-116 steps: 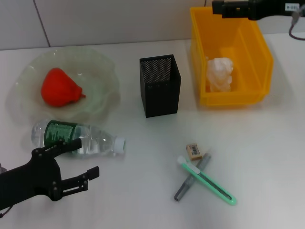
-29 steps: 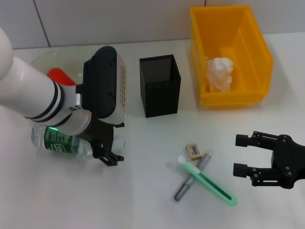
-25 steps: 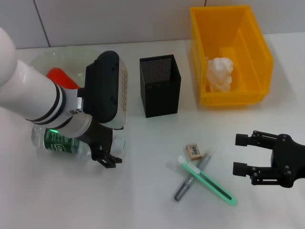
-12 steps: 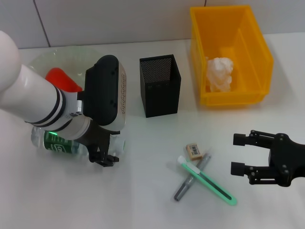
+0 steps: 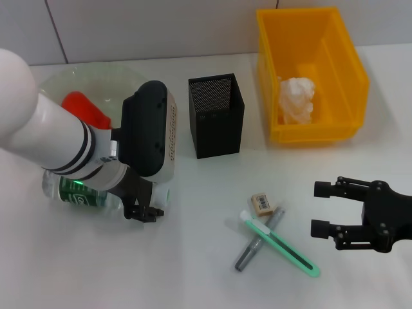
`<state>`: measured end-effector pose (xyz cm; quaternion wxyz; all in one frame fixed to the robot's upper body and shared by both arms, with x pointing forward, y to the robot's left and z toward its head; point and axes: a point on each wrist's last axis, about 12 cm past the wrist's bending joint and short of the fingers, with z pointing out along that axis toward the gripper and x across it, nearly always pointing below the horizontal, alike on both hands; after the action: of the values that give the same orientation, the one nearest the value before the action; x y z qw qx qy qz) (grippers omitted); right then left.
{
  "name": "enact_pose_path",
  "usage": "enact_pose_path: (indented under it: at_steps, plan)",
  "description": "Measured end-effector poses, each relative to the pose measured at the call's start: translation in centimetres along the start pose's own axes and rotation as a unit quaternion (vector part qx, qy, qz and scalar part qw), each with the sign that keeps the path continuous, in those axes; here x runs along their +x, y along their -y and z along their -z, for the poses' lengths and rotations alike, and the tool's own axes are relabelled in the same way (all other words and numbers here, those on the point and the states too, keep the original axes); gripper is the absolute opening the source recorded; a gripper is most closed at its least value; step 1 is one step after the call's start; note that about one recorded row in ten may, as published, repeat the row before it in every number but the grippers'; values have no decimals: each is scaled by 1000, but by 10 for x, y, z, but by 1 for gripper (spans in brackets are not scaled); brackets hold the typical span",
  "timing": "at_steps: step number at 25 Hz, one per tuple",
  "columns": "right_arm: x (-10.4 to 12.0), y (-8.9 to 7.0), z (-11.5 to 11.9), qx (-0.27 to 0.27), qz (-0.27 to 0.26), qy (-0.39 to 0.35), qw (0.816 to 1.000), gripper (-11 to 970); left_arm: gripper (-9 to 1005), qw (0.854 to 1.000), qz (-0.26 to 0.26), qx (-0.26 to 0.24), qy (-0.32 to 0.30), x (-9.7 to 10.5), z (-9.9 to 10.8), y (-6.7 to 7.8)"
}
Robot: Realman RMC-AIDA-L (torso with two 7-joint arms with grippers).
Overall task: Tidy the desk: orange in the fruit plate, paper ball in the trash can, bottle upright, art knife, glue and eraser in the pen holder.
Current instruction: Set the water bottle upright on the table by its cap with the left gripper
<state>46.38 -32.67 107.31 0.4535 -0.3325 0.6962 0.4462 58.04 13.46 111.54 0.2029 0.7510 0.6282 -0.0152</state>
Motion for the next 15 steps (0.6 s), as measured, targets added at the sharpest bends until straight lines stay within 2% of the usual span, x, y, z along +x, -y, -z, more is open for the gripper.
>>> enact_pose_path:
  at_steps: [5,10,15]
  plan:
    - [0,0,0,-1,-1,-1,1000,847,656,1000,-6,0,-4,-1,-1,0]
    - [1,0,-1,-1,-1,-2,1000,847,434,1000,-1,-9,-2,-5,3,-3]
    - [1,1,-2,4,-3,-4,1000,846,431,1000,14,0,-3,-8,10,0]
